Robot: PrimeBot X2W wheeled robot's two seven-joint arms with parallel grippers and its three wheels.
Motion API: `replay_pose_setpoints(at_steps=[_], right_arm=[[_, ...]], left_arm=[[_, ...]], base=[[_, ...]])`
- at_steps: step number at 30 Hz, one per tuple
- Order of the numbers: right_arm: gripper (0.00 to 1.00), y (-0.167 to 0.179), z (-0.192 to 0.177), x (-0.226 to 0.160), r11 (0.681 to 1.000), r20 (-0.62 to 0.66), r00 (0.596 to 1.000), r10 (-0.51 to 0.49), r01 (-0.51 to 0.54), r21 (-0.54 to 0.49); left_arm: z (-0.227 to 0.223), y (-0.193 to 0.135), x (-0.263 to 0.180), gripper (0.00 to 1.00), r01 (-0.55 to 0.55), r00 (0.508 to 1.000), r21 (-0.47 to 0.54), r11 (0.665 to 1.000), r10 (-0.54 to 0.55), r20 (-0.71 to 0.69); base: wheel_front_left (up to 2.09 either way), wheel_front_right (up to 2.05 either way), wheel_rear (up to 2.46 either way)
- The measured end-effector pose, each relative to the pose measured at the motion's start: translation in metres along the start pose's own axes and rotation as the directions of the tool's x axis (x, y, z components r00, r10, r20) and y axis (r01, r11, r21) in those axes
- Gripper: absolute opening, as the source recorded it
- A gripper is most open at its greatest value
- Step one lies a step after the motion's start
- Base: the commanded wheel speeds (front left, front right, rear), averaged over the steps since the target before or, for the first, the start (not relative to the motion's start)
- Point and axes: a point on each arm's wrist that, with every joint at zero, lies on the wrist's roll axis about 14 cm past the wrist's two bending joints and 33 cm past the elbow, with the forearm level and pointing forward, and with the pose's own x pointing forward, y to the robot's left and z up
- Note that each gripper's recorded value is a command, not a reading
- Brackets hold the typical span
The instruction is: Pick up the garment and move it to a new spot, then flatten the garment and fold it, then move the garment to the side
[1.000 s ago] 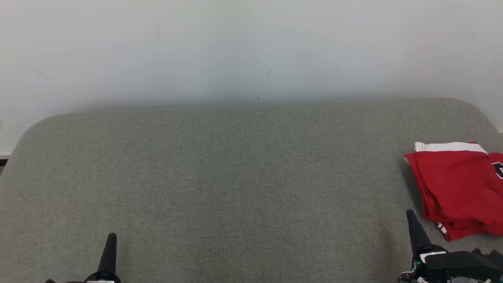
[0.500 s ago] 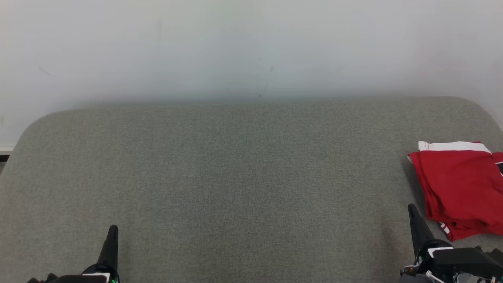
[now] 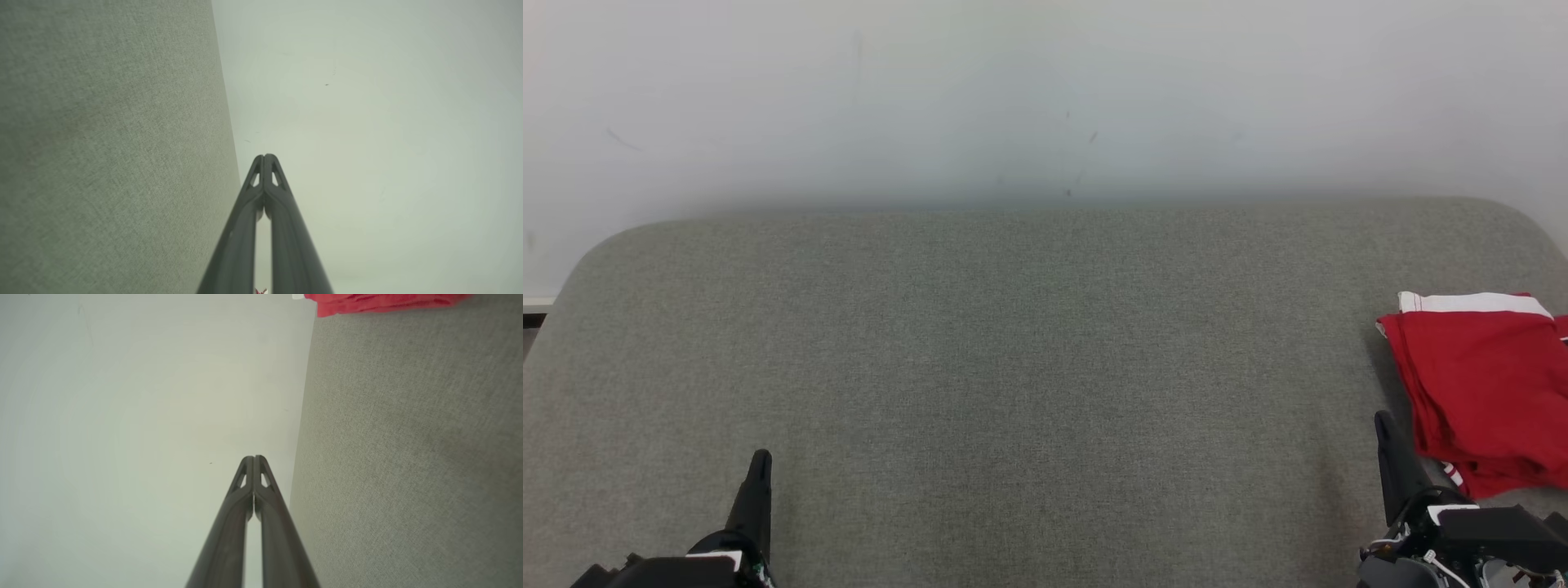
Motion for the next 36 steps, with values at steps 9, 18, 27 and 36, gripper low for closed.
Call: replay_pose_setpoints(at_steps=[9, 18, 27, 36], right_arm=[[0.0, 0.002, -0.0002, 0.0014, 1.0, -0.002, 1.0, 0.008, -0.008, 0.027], [0.0, 0.002, -0.0001, 0.0015, 1.0, -0.002, 1.0, 0.008, -0.008, 0.027], [0.0, 0.002, -0.0001, 0.0015, 1.0, -0.002, 1.0, 0.008, -0.008, 0.027], [0.0, 0.002, -0.0001, 0.0015, 1.0, -0.002, 1.0, 0.008, -0.008, 0.027]], left_arm=[[0.0, -0.0013, 0.0011, 0.0, 0.005, 1.0, -0.024, 1.0, -0.005, -0.003], [0.0, -0.0014, 0.0013, 0.0, 0.005, 1.0, -0.024, 1.0, -0.005, -0.003], [-0.0001, -0.0016, 0.0014, 0.0, 0.006, 1.0, -0.024, 1.0, -0.006, -0.003], [-0.0001, -0.0017, 0.0015, 0.0, 0.006, 1.0, -0.024, 1.0, -0.006, -0.003]], base=[[0.0, 0.0, 0.0], [0.0, 0.0, 0.0], [0.0, 0.0, 0.0], [0.0, 0.0, 0.0]])
